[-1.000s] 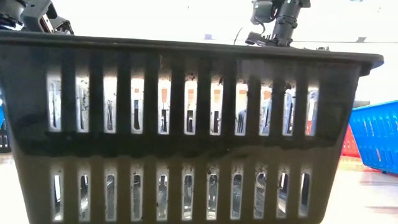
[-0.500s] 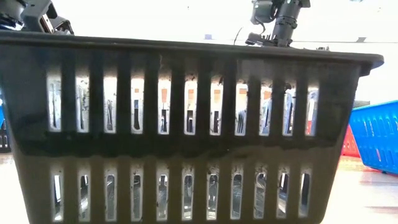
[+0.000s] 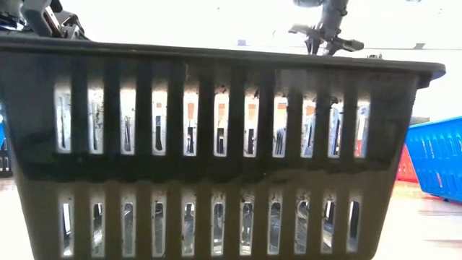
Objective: Stack baskets on shelf by color
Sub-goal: Put the top left black bin on the shelf
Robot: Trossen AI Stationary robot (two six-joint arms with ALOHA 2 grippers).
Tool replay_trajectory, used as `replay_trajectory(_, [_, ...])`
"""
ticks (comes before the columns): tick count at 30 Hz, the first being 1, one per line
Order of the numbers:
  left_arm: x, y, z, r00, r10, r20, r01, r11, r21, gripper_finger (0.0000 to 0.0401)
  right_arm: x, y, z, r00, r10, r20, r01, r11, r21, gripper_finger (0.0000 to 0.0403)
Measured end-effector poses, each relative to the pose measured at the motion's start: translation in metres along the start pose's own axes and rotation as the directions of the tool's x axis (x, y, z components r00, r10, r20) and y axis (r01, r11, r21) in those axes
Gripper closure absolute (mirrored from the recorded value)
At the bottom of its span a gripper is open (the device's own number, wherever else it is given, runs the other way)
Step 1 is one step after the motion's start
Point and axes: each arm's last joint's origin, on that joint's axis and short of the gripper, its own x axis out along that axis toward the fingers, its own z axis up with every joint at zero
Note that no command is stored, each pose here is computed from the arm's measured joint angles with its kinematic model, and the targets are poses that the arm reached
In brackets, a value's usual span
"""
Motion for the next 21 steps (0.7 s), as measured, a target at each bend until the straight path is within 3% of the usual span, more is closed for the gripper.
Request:
replay_trajectory(11, [-0.001, -0.006, 0.015, 0.987, -0.061, 0.151, 0.069, 0.996, -0.05, 0.0299, -0.038, 0.02, -0.009, 0.992, 0.118, 0.038, -0.113, 0.987, -0.114, 0.032])
replay_trajectory(16, [-0.003, -0.01, 0.024, 0.965, -0.114, 0.234, 0.153, 0.976, -0.155, 0.0291, -0.055, 0.029, -0.015, 0.983, 0.171, 0.066, -0.158, 0.974, -0.162, 0.032])
replay_trajectory(21, [-0.005, -0.019, 0.037, 0.96, -0.217, 0.179, 0.243, 0.96, -0.142, 0.03, -0.068, 0.036, -0.023, 0.973, 0.218, 0.077, -0.198, 0.957, -0.214, 0.032])
